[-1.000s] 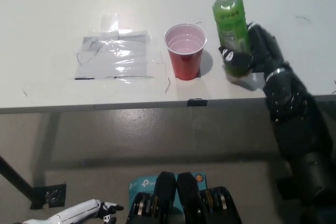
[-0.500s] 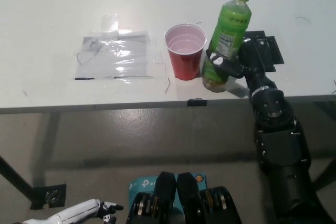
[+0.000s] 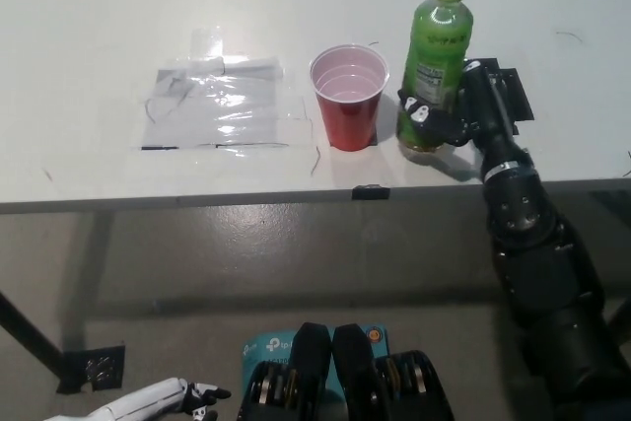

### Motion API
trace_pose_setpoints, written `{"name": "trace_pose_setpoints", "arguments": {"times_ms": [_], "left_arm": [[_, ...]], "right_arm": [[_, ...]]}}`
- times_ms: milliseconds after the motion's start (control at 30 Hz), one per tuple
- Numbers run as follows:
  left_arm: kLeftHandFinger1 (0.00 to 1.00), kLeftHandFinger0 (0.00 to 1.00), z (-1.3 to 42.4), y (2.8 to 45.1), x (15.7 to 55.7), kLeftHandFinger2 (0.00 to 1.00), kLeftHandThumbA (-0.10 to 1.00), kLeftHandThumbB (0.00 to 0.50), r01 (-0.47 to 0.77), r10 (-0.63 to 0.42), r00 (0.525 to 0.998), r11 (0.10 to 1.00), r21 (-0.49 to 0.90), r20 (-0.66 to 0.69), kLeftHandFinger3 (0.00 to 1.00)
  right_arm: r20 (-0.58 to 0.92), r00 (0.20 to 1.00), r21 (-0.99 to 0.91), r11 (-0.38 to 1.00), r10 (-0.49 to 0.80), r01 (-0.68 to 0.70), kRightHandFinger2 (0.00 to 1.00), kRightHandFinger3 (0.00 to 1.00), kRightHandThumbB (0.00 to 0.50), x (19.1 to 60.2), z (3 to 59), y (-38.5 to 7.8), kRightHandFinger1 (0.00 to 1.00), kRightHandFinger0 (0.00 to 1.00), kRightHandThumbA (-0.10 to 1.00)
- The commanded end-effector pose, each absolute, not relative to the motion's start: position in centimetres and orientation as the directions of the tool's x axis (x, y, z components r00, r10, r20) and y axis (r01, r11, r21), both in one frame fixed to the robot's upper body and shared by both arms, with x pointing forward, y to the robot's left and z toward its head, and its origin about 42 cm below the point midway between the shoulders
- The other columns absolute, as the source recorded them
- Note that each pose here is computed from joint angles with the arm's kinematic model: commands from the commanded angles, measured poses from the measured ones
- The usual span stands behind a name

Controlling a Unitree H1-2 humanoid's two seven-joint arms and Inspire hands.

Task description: The robot uses its right hand to pick up a bottle kept in the middle of the desk and tilt it into a cup kept next to it to pour water out

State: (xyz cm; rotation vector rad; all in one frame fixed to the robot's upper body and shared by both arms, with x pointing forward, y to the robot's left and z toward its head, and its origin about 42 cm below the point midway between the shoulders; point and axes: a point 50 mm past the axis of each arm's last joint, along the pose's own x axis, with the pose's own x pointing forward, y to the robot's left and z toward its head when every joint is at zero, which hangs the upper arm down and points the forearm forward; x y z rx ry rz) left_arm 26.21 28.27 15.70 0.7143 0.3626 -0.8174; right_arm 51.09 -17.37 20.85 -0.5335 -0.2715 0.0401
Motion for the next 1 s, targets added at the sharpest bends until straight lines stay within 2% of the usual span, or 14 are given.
{"name": "trace_pose_setpoints", "arguments": {"times_ms": [0,167,200,333,400,467,600,633,733,767,867,967], "left_arm": [[1.0,1.0,17.0,29.0,26.8,1.0,1.0,0.404,0.735,-0.525,0.678,0.482,0.477,-0.515,1.0],[1.0,1.0,17.3,29.0,26.9,1.0,1.0,0.415,0.734,-0.52,0.68,0.477,0.484,-0.518,1.0],[1.0,1.0,17.4,29.0,26.9,1.0,1.0,0.415,0.733,-0.519,0.68,0.474,0.488,-0.518,1.0],[1.0,1.0,17.2,29.0,26.9,1.0,1.0,0.413,0.734,-0.522,0.679,0.473,0.487,-0.516,1.0],[1.0,1.0,17.3,29.0,26.9,1.0,1.0,0.415,0.736,-0.521,0.677,0.477,0.481,-0.52,1.0],[1.0,1.0,17.5,29.2,26.9,1.0,1.0,0.427,0.731,-0.516,0.682,0.482,0.483,-0.518,1.0],[1.0,1.0,17.5,29.2,26.9,1.0,1.0,0.41,0.727,-0.521,0.686,0.478,0.492,-0.508,1.0],[1.0,1.0,17.5,29.2,26.9,1.0,1.0,0.412,0.727,-0.522,0.686,0.476,0.495,-0.506,1.0],[1.0,1.0,17.6,29.3,26.9,1.0,1.0,0.409,0.726,-0.52,0.687,0.48,0.493,-0.507,1.0],[1.0,1.0,17.6,29.3,26.9,1.0,1.0,0.427,0.726,-0.516,0.688,0.482,0.491,-0.51,1.0],[1.0,1.0,17.5,29.4,26.8,1.0,1.0,0.419,0.725,-0.513,0.689,0.472,0.502,-0.513,1.0],[1.0,1.0,17.6,29.4,26.8,1.0,1.0,0.415,0.725,-0.516,0.689,0.473,0.501,-0.51,1.0]], "right_arm": [[0.596,0.776,-0.558,0.801,0.207,0.215,0.0,0.22,0.257,52.6,28.4,-17.0,0.0,0.0,-0.1],[0.596,0.781,-0.537,0.815,0.186,0.216,0.04,0.18,0.262,52.7,27.7,-16.8,0.0,0.0,-0.1],[0.595,0.782,-0.536,0.816,0.185,0.216,0.04,0.17,0.28,52.7,27.6,-16.8,0.0,0.0,-0.1],[0.571,0.809,-0.48,0.856,0.14,0.191,0.0,0.25,0.298,52.2,25.8,-16.2,0.0,0.0,-0.1],[0.56,0.821,-0.448,0.874,0.112,0.187,0.0,0.26,0.262,52.0,24.9,-15.9,0.0,0.0,-0.1],[0.55,0.831,-0.42,0.886,0.076,0.197,0.0,0.26,0.251,51.8,24.0,-15.1,0.0,0.0,-0.1],[0.535,0.844,-0.368,0.907,0.027,0.204,0.0,0.27,0.201,51.5,23.0,-14.8,0.0,0.0,-0.1],[0.525,0.851,-0.342,0.918,0.01,0.2,0.0,0.28,0.167,51.5,22.9,-14.7,0.0,0.0,-0.1],[0.521,0.853,-0.307,0.927,-0.024,0.214,0.0,0.27,0.126,51.4,22.7,-14.5,0.0,0.0,-0.1],[0.518,0.855,-0.303,0.928,-0.029,0.215,0.0,0.29,0.106,51.4,22.5,-14.6,0.0,0.0,-0.1],[0.521,0.853,-0.315,0.923,-0.028,0.222,0.0,0.28,0.093,51.4,22.4,-14.7,0.0,0.0,-0.1],[0.518,0.855,-0.329,0.917,-0.026,0.228,0.0,0.27,0.102,51.5,22.3,-15.3,0.0,0.0,-0.1]]}}
